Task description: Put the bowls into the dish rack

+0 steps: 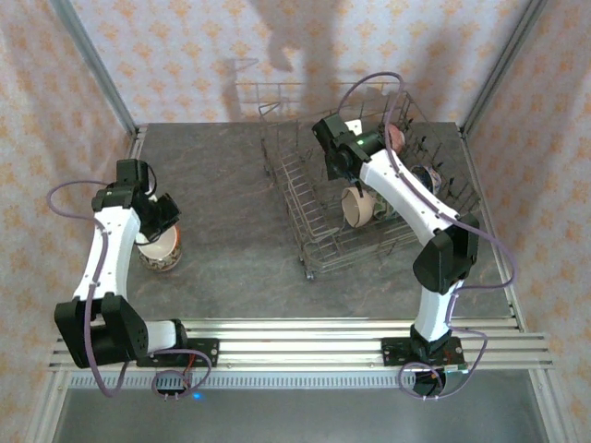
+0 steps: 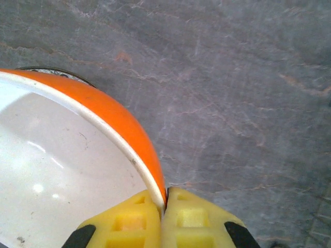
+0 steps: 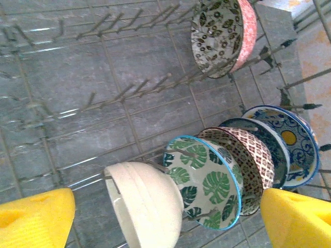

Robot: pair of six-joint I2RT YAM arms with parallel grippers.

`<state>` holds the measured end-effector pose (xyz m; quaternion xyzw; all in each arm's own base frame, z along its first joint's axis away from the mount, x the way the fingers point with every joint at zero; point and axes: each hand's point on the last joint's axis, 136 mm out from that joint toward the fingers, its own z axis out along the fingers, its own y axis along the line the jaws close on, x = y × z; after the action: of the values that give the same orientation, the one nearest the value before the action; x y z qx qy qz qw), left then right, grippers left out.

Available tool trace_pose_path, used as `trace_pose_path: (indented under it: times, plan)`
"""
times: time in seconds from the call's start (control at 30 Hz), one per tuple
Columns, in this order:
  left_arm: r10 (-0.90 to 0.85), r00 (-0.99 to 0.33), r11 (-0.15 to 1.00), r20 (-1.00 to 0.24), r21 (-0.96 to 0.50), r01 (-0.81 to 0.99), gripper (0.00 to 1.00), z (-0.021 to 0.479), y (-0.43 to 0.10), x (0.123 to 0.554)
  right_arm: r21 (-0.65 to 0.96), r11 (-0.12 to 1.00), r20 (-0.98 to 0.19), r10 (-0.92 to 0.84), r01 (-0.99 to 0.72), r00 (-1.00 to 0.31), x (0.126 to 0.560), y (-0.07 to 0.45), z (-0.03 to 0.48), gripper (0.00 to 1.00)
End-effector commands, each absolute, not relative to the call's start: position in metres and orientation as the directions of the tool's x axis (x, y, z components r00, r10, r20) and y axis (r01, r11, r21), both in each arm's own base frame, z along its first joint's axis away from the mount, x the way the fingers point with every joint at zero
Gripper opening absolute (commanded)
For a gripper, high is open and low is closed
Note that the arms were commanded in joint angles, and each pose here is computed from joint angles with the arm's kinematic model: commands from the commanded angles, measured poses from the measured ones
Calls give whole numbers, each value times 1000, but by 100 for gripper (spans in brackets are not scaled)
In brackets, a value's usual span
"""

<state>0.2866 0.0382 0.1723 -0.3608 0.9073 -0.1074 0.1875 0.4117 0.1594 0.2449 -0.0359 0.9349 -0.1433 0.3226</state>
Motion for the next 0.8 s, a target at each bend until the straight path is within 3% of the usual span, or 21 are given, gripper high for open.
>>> trace_pose_path:
  times: [0.0,0.2,0.33,0.53,0.77]
  plan:
    - [-745,-587,663,-317,-446,-601,0,213,26,298,-172,985,-657,-125,-14,-744,407,172,281,91]
    - [-826,-410,560,-388,-654,-509,0,277,-9,332,41,984,-696,-97,-174,-712,397,217,308,86]
    - [-878,-310,475,-365,-746,-466,0,307,-33,347,80,938,-751,-166,-338,-639,378,262,327,84]
    - [-909,-284,403,-307,-823,-400,0,330,-71,365,139,857,-796,-201,-496,-571,349,319,331,79]
    - [-934,-266,329,-240,-869,-370,0,336,-100,384,173,812,-829,-185,-558,-527,333,360,319,76]
